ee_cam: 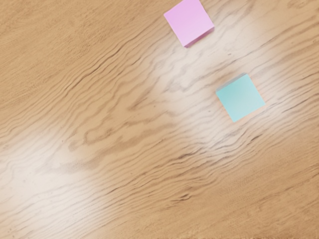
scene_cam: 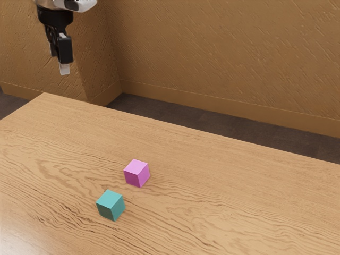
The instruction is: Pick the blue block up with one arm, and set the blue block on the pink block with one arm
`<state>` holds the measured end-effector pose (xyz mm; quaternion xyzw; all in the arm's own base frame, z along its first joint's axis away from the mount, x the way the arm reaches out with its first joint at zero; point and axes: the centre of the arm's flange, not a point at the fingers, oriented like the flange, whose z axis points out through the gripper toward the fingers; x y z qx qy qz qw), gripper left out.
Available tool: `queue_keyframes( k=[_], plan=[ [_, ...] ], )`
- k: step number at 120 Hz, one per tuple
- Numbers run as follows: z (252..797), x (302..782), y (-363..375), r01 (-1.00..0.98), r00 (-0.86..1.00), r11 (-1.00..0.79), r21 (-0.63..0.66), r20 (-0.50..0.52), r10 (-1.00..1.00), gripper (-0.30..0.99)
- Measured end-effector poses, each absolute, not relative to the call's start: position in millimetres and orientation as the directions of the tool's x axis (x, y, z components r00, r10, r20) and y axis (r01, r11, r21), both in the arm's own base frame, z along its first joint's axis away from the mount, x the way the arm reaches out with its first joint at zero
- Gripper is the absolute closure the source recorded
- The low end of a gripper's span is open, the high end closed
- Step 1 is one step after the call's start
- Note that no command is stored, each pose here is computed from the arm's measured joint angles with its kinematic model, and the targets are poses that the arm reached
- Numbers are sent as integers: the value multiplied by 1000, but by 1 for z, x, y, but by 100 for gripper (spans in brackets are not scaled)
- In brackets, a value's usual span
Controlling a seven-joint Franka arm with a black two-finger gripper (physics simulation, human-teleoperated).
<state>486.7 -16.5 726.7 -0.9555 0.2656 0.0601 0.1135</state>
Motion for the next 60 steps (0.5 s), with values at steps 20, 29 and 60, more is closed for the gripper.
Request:
queue_keyframes(
  k=[20, 29, 60],
  plan=[
    [714, 490, -22, -581, 809, -799, -153, -210, -548, 0],
    [696, 494, -29, -615, 780, -779, -124, -244, -577, 0],
    [580, 493, -24, -627, 741, -778, -28, -328, -586, 0]
  ],
)
